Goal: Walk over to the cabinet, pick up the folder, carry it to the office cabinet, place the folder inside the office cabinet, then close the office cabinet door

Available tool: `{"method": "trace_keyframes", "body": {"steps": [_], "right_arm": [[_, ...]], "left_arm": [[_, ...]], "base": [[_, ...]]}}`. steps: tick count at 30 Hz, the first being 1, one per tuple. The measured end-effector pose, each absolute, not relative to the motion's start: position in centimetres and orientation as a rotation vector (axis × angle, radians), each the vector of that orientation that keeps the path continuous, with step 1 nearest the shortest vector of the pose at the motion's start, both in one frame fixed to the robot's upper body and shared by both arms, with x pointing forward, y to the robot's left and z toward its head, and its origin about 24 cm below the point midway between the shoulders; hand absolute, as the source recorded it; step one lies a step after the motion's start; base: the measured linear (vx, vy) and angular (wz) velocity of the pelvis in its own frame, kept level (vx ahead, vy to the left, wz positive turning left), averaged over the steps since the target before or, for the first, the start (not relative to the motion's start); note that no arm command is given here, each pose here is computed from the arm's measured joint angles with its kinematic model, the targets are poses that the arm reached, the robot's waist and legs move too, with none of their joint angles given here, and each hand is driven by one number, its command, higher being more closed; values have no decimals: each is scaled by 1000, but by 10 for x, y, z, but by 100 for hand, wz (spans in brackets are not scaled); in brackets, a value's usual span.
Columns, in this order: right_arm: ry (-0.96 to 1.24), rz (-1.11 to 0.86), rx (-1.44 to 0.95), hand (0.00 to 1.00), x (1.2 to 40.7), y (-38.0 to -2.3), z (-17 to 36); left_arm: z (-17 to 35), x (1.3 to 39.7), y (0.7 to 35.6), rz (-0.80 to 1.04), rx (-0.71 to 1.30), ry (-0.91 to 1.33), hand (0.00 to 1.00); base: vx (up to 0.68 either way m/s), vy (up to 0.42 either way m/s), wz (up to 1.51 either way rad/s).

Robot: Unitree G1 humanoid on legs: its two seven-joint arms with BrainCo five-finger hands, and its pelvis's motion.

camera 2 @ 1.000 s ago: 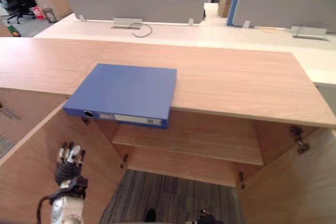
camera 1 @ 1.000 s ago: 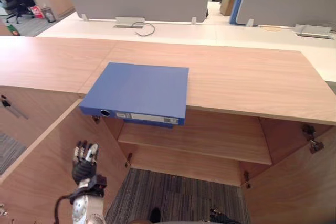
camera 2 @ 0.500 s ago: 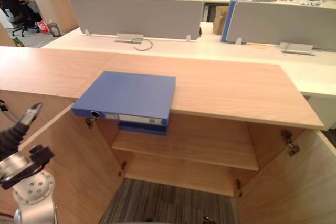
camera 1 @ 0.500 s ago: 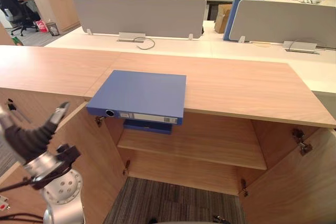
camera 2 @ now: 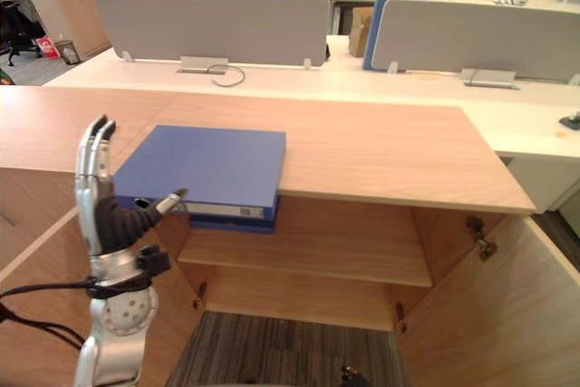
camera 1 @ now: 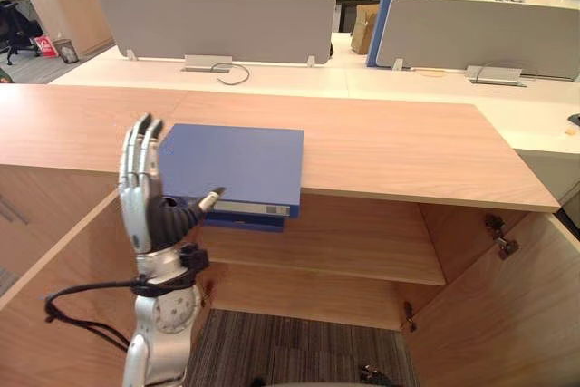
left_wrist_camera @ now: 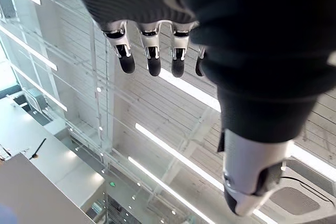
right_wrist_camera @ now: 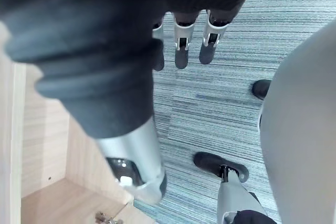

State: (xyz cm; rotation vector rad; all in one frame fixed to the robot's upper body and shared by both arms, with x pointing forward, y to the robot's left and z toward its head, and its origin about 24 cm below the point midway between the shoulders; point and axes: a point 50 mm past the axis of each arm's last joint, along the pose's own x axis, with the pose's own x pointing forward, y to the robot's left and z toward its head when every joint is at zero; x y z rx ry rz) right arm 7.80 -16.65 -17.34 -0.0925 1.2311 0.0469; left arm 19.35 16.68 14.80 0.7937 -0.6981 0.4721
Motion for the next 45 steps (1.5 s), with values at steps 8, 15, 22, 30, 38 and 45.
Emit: {"method": "trace_keyframes", "body": {"steps": [8,15,22,30,38,45], "right_arm": [[1221,99,-125,0,80,-161,-173],[1221,162,-167,0,82,-155,-173],[1223,171,-171,0,81,-154,-174],[1218,203,-186,0,82,-149,-174],[1199,241,-213,0,84,-145,-173],[1175,246,-217,0,91,-144,-171]], "left_arm": [[147,193,155,328,856,-756,0],[147,193,155,268,906,-776,0],[139,196,157,239,959,-752,0],[116,212,169,188,1114,-662,0],[98,231,182,170,1282,-571,0],[98,243,190,162,1374,-562,0]], "base": [[-41,16,-3],[-4,2,0],[-10,3,0],[-15,3,-3],[0,0,0],[0,0,0]]}}
